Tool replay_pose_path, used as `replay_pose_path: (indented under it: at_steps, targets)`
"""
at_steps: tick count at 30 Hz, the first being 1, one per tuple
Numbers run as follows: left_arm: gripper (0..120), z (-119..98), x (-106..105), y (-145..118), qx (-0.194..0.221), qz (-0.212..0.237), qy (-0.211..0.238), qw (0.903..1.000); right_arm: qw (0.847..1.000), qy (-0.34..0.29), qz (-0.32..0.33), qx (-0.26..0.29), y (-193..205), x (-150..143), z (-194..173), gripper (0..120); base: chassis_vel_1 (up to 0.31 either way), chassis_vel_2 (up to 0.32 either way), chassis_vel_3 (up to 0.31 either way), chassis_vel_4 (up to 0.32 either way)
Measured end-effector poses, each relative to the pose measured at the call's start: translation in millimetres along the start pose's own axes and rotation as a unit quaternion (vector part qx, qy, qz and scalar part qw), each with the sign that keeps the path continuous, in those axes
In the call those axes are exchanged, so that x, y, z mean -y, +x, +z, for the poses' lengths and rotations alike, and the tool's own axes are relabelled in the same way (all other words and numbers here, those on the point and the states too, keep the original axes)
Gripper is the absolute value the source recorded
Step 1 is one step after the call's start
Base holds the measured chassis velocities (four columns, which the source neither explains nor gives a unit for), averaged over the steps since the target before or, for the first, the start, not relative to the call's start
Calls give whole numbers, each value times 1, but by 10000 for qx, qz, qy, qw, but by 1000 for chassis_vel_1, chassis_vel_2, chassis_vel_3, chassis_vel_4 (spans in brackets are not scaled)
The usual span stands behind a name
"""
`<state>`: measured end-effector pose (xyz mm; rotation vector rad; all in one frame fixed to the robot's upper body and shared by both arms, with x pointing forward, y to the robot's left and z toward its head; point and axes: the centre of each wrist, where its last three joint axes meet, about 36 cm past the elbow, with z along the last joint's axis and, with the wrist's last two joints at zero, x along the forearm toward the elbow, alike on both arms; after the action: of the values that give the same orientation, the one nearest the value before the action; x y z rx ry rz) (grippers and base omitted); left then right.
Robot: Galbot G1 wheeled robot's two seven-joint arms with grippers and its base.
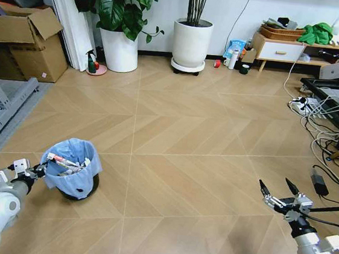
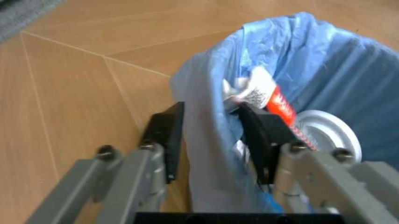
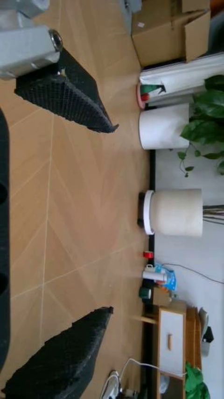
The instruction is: Pick up the trash bin and place the garbage on the floor into it.
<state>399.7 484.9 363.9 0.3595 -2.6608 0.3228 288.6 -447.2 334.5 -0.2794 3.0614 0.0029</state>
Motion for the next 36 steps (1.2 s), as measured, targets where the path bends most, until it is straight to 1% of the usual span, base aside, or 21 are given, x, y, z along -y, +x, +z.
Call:
replay_pose_path:
  at_steps: [3, 4, 6, 7, 9, 10, 11, 12, 14, 15, 16, 17, 21, 22, 24, 25, 27, 29, 31, 32, 36]
  targets:
    - [54, 6, -1, 2, 207, -236, -281, 9991, 10000, -32, 21, -11, 1, -2, 2, 100, 0, 0, 0, 0]
    - [54, 6, -1, 2, 207, -236, -281, 9991, 10000, -32, 21, -11, 1, -2, 2, 100, 0, 0, 0, 0]
    - [63, 9, -3, 2, 385, -325, -417, 9979, 10000, -64, 28, -18, 1, -4, 4, 100, 0, 0, 0, 0]
    - [63, 9, -3, 2, 385, -325, -417, 9979, 10000, -64, 28, -18, 1, -4, 4, 100, 0, 0, 0, 0]
    - [75, 8, -6, 5, 506, -377, -433, 9971, 9999, -98, 53, -5, -1, -7, 5, 100, 0, 0, 0, 0]
    - [79, 6, -5, 8, 585, -349, -439, 9967, 9999, -113, 71, 11, -2, -8, 5, 100, 0, 0, 0, 0]
    - [79, 6, -5, 8, 585, -349, -439, 9967, 9999, -113, 71, 11, -2, -8, 5, 100, 0, 0, 0, 0]
    - [84, 4, -4, 12, 683, -290, -458, 9962, 9998, -136, 103, 39, -4, -10, 5, 100, 0, 0, 0, 0]
    - [93, 0, 5, 23, 919, -104, -527, 9943, 9993, -239, 234, 188, -17, -18, 7, 100, 0, 0, 0, 0]
    - [93, 0, 5, 23, 919, -104, -527, 9943, 9993, -239, 234, 188, -17, -18, 7, 100, 0, 0, 0, 0]
    - [97, -1, 14, 31, 1036, 4, -549, 9931, 9983, -354, 352, 287, -27, -24, 12, 100, 0, 0, 0, 0]
    - [97, -1, 14, 31, 1036, 4, -549, 9931, 9983, -354, 352, 287, -27, -24, 12, 100, 0, 0, 0, 0]
    - [100, -6, 57, 59, 1538, 487, -705, 9844, 9920, -911, 630, 606, -73, -66, 49, 100, 0, 0, 0, 0]
    - [100, -6, 57, 59, 1538, 487, -705, 9844, 9920, -911, 630, 606, -73, -66, 49, 100, 0, 0, 0, 0]
    - [100, -5, 78, 70, 1766, 745, -773, 9784, 9877, -1061, 679, 924, -105, -88, 64, 100, 0, 0, 0, 0]
    - [100, -5, 78, 70, 1766, 745, -773, 9784, 9877, -1061, 679, 924, -105, -88, 64, 100, 0, 0, 0, 0]
    - [100, 2, 90, 73, 1877, 919, -851, 9742, 9831, -1189, 668, 1221, -133, -103, 69, 100, 0, 0, 0, 0]
    - [100, 6, 94, 71, 2002, 1016, -897, 9703, 9786, -1284, 638, 1477, -155, -115, 69, 100, 0, 0, 0, 0]
    - [100, 7, 94, 67, 2071, 1038, -900, 9686, 9767, -1318, 616, 1580, -164, -119, 68, 100, 0, 0, 0, 0]
    - [100, 9, 91, 61, 2143, 1045, -897, 9670, 9741, -1370, 599, 1699, -176, -125, 69, 100, 0, 0, 0, 0]
    - [100, 12, 85, 51, 2228, 1052, -865, 9653, 9710, -1440, 496, 1845, -193, -135, 75, 100, 0, 0, 0, 0]
